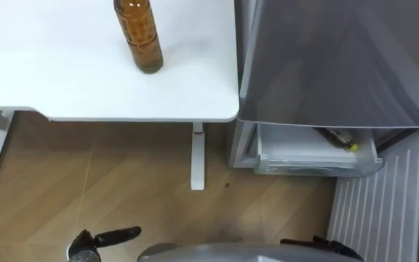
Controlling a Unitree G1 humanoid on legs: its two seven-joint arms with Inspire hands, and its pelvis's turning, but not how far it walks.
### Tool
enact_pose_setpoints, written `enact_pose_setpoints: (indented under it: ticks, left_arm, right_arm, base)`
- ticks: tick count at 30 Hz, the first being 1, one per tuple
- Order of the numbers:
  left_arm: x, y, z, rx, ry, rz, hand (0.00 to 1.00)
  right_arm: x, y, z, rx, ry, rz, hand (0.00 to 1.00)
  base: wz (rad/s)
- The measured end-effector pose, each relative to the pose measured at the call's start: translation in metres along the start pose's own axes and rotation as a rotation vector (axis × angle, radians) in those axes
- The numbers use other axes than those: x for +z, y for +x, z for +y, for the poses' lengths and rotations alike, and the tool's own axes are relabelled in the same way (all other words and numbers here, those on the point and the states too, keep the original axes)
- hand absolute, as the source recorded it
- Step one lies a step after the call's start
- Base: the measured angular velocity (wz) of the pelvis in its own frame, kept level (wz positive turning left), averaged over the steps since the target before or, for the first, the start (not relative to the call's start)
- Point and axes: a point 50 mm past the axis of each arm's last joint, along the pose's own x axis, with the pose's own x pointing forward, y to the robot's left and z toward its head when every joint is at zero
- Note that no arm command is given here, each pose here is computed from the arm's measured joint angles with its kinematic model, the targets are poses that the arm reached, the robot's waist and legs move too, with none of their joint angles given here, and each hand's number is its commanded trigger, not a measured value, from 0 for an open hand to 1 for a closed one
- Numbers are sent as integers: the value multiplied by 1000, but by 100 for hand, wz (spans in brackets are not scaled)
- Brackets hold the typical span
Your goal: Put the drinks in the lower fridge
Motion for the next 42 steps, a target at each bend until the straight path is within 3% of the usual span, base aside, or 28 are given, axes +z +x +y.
enact_pose_setpoints:
  ticks: [8, 13, 16, 18, 21, 27, 33, 38, 42]
  left_arm:
    - [15, -1, 12, 104, -410, -10, 0]
    - [35, -3, 15, 134, -472, -90, 0]
    - [64, -11, 12, 136, -493, -200, 0]
    - [98, -25, 8, 126, -509, -343, 0]
    - [127, -42, 8, 140, -484, -514, 0]
    - [164, -78, 8, 208, -458, -755, 0]
    - [193, -119, 6, 206, -454, -994, 0]
    - [207, -145, 4, 149, -483, -1118, 0]
    - [214, -156, 2, 82, -441, -1182, 0]
  right_arm:
    - [-6, -2, -7, -40, -18, 12, 0]
    - [-7, -2, -9, -50, -26, 14, 0]
    - [-8, -3, -12, -64, -57, 12, 0]
    - [-6, -3, -13, -66, -69, 6, 0]
    - [-6, -4, -14, -69, -103, -1, 0]
    - [-7, -6, -15, -72, -122, -14, 0]
    - [-9, -6, -15, -61, -122, -14, 0]
    - [-10, -6, -15, -56, -124, -12, 0]
    - [-13, -7, -16, -59, -124, -1, 0]
  base:
    - [-4]
    - [-4]
    - [-1]
    - [0]
    - [-8]
    - [-1]
    - [0]
    - [0]
    - [0]
